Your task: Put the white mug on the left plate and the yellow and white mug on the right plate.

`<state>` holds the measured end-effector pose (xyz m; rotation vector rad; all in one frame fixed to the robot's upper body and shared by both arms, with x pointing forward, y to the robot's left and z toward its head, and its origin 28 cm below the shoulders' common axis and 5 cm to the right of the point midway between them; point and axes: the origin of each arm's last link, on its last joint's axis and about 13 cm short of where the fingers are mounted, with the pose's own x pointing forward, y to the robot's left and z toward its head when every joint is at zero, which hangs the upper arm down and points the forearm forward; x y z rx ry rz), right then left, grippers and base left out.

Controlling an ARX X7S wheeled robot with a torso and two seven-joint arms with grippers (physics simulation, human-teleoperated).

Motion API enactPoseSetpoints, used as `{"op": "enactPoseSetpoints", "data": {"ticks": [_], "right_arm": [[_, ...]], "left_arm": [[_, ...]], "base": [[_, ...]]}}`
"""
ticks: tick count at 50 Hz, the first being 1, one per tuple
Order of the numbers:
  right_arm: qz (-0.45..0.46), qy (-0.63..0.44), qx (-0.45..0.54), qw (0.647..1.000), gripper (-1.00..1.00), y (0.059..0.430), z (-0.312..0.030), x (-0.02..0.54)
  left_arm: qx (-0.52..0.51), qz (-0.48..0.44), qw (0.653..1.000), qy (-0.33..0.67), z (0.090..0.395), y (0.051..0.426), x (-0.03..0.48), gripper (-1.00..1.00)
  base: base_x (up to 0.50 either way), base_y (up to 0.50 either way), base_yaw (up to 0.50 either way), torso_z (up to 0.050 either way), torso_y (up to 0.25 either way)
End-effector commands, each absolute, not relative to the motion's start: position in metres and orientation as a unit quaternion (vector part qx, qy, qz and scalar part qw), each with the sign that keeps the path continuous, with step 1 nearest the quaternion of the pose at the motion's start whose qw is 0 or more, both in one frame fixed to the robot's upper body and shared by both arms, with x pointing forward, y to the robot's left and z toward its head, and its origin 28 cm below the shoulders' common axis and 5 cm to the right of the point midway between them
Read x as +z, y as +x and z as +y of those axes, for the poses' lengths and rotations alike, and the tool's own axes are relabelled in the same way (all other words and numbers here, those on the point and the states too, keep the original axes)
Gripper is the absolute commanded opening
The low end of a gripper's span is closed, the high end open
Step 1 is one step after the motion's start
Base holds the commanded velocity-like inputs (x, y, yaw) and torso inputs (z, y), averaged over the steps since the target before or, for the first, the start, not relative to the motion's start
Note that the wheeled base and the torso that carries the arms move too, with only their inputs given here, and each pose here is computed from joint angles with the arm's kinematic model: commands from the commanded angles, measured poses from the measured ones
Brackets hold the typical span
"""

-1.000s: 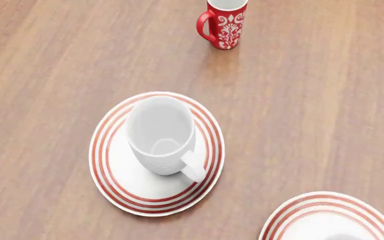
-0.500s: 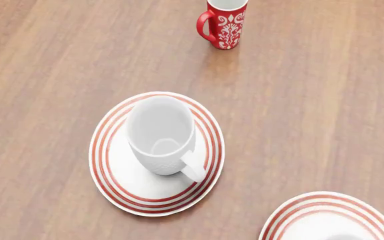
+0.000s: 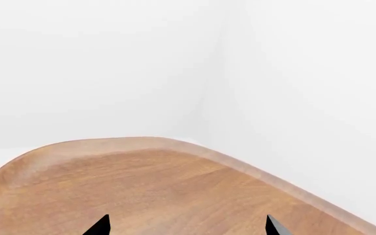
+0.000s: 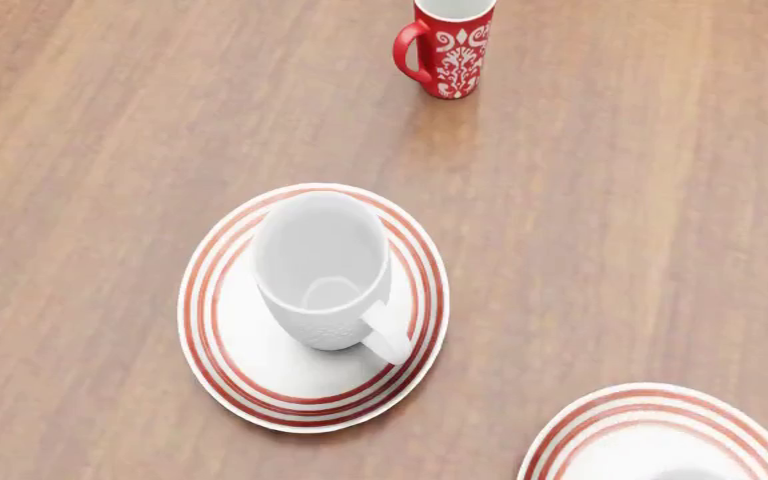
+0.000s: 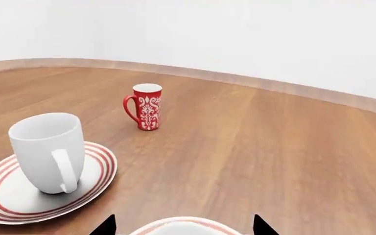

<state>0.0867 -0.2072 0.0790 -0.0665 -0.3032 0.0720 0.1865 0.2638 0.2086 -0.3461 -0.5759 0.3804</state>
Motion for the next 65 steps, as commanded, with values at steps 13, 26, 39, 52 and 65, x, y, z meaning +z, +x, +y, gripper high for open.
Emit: {"op": "enactPoseSetpoints", "data": {"ticks": [13,26,39,52,65], "right_arm": [[-0.171,-0.017,0.034,0.984,1.0,0.13,-0.206,0.101],[-0.179,-0.024,0.029,0.983,1.0,0.168,-0.208,0.132],[-0.188,-0.016,0.013,0.982,1.0,0.193,-0.213,0.144],[-0.228,0.003,-0.008,0.974,1.0,0.198,-0.204,0.167],[-0.266,-0.014,-0.006,0.964,1.0,0.174,-0.192,0.204]], "left_arm": [[0.182,-0.279,0.928,-0.166,0.264,0.19,0.206,1.0],[0.181,-0.277,0.929,-0.167,0.265,0.193,0.205,1.0],[0.163,-0.273,0.935,-0.155,0.26,0.197,0.198,1.0],[0.114,-0.269,0.953,-0.085,0.268,0.217,0.202,1.0],[0.081,-0.3,0.949,-0.05,0.277,0.219,0.228,1.0]], "base": [[0.0,0.0,0.0,0.0,0.0],[0.0,0.0,0.0,0.0,0.0],[0.0,0.0,0.0,0.0,0.0],[0.0,0.0,0.0,0.0,0.0],[0.0,0.0,0.0,0.0,0.0]]}}
